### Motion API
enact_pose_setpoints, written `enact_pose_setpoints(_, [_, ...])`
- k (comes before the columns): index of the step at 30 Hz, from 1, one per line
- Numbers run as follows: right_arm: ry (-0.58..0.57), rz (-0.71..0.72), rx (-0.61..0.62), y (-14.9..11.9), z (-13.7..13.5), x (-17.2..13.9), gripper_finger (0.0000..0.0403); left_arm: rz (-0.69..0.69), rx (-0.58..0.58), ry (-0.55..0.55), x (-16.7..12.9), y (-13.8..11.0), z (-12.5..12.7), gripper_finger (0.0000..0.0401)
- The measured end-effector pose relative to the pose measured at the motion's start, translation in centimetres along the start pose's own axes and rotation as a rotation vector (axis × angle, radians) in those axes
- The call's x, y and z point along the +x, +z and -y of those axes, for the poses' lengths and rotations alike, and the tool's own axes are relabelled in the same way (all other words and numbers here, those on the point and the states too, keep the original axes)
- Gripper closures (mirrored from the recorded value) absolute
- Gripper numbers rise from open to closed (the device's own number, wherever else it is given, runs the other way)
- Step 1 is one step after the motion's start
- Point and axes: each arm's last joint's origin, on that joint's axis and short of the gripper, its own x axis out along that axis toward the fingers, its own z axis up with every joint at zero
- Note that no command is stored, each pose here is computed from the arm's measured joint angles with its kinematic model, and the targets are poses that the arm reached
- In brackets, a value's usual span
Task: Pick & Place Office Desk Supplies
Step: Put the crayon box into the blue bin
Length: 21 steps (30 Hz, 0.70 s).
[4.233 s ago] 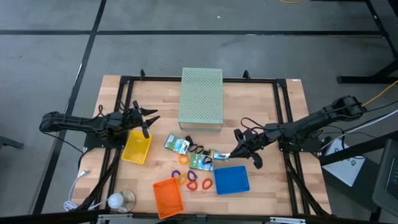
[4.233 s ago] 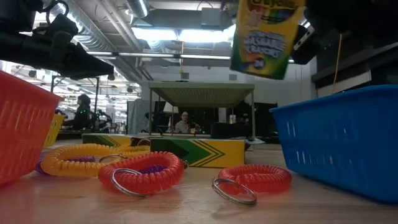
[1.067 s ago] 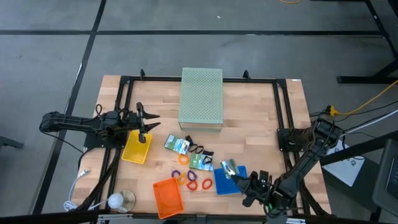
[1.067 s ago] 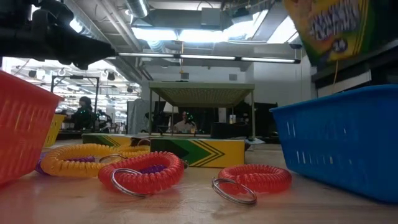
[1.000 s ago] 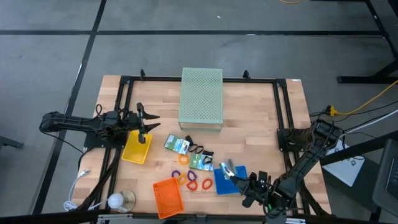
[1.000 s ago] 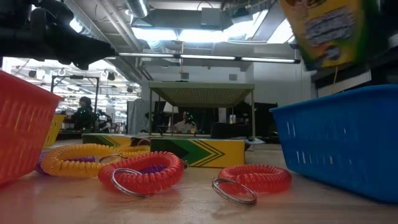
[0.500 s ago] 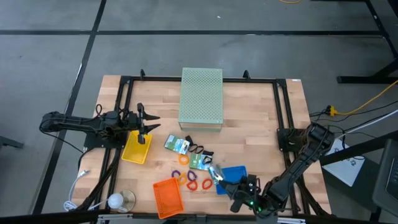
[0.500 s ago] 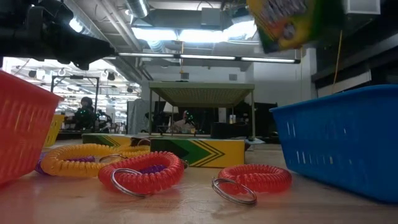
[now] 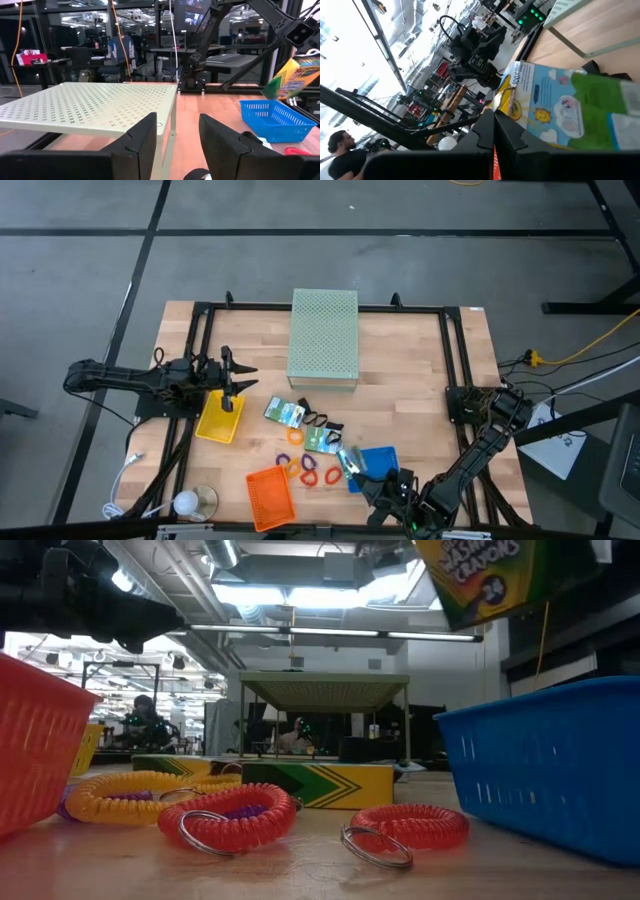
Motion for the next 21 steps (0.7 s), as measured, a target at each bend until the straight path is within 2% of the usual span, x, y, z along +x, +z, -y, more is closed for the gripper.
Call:
enact_pose_setpoints(11, [0.004, -0.025, -0.019, -0.1, 0.2, -0.1, 0.0403, -0.008, 0.003, 0.000, 0.0, -0.1, 0.0, 0.0258])
enact_pose_setpoints(21, [-0.031, -0.118, 0.023, -0.5, 2.2, 0.3, 0.0403, -0.007, 0.005, 0.000, 0.0, -0.1, 0.0, 0.0258])
